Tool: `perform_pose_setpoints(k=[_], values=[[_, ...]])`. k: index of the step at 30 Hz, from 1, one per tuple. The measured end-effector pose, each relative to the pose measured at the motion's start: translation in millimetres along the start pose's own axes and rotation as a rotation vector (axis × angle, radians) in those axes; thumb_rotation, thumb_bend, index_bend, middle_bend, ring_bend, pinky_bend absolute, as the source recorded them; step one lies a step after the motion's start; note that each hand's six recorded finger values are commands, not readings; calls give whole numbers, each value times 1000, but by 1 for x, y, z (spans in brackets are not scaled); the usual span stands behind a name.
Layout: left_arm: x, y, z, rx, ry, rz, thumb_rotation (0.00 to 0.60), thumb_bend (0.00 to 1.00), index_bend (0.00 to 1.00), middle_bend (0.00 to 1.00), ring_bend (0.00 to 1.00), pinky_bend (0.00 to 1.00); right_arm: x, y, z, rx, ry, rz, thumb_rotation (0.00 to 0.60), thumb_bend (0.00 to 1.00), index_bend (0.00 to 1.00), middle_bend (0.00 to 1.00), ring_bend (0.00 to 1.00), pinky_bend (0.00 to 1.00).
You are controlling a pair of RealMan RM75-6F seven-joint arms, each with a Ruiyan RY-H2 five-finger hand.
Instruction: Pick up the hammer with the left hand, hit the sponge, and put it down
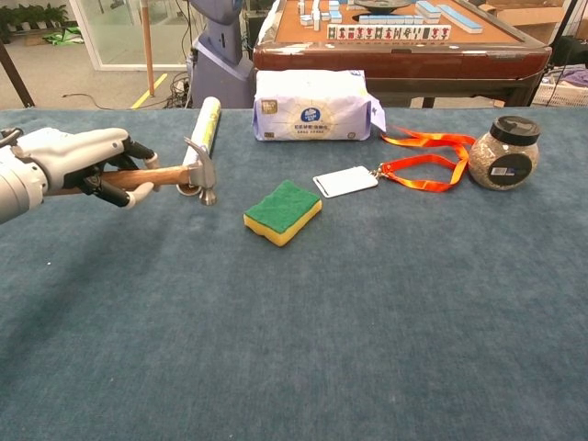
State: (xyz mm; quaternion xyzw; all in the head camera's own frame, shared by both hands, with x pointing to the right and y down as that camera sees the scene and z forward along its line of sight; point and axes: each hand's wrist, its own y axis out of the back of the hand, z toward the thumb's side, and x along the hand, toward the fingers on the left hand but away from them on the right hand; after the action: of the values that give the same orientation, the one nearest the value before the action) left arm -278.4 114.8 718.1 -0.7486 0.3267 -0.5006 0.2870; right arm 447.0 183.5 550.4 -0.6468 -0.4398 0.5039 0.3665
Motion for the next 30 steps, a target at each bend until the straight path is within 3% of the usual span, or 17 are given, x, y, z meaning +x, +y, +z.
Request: perform_pose_setpoints(k=[11,16,25,30], values=[[-5,9,19,-50,-115,47,600,495,782,872,635,23,0,0,0,2,0,0,600,174,367,446,314,303],[-4,11,33,-60,-184,82,600,495,800,892,665,156,0,0,0,1,-2,-1,600,174,367,446,314,303],[0,9,54,-69,-291,138,600,494,828,923,701,533,0,0,-1,0,-5,1,600,174,367,446,314,303],[4,6,61,-64,-330,151,600,494,833,930,708,655,0,0,-2,-1,-6,2,600,174,367,446,314,303]])
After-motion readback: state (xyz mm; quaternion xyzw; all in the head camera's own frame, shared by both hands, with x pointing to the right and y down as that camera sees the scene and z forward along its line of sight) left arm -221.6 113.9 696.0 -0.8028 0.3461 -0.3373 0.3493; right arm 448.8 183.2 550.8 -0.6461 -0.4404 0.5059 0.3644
